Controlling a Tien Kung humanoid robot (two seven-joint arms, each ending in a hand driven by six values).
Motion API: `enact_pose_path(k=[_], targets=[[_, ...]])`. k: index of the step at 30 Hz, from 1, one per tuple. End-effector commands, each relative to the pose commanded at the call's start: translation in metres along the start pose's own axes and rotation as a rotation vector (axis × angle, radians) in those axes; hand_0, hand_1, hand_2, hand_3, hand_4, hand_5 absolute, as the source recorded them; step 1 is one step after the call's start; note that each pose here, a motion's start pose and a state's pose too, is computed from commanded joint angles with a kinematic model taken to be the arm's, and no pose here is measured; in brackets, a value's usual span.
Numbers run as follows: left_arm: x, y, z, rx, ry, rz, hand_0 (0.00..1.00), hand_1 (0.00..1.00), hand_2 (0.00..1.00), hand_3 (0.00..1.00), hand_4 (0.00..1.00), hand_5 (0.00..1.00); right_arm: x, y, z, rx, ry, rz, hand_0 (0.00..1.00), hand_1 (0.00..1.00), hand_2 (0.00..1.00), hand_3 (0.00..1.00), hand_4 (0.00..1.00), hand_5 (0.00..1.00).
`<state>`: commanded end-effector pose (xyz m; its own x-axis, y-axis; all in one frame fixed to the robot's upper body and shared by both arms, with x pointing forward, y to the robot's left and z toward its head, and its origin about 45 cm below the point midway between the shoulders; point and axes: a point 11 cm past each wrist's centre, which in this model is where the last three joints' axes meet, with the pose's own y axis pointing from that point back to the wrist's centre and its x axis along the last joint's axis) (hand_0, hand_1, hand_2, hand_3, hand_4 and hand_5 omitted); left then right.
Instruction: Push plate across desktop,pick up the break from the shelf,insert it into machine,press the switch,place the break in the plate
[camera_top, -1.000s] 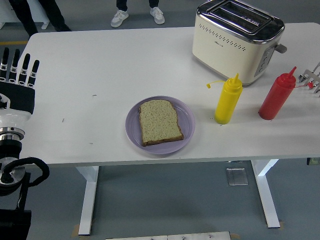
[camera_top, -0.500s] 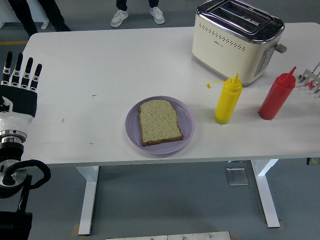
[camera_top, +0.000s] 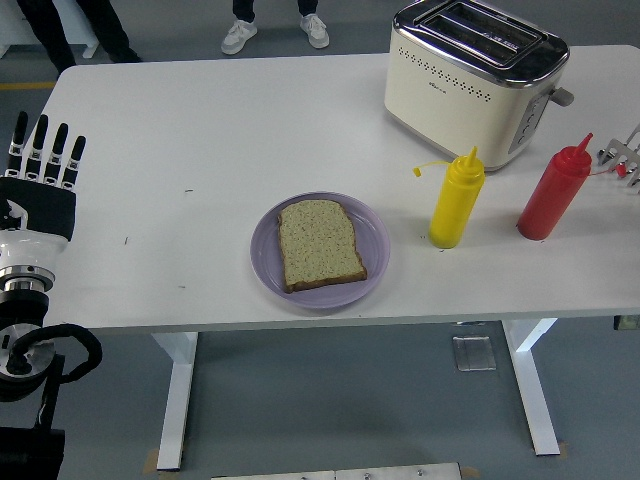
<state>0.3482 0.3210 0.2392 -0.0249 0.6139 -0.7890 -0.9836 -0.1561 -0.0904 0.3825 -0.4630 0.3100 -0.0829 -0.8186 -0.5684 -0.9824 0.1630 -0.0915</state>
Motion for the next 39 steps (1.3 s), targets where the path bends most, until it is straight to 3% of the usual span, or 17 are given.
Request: enact_pose_path(k=[39], targets=[[-0.0034, -0.0022, 0.0007, -0.001, 0.002, -0.008, 0.795, 0.807, 0.832, 0.76, 0.618, 0.998, -0.0011, -0.0005, -0.008, 0.023, -0.026, -0.006, 0.773, 0.758, 0.756, 0.766, 0.447, 0.47]])
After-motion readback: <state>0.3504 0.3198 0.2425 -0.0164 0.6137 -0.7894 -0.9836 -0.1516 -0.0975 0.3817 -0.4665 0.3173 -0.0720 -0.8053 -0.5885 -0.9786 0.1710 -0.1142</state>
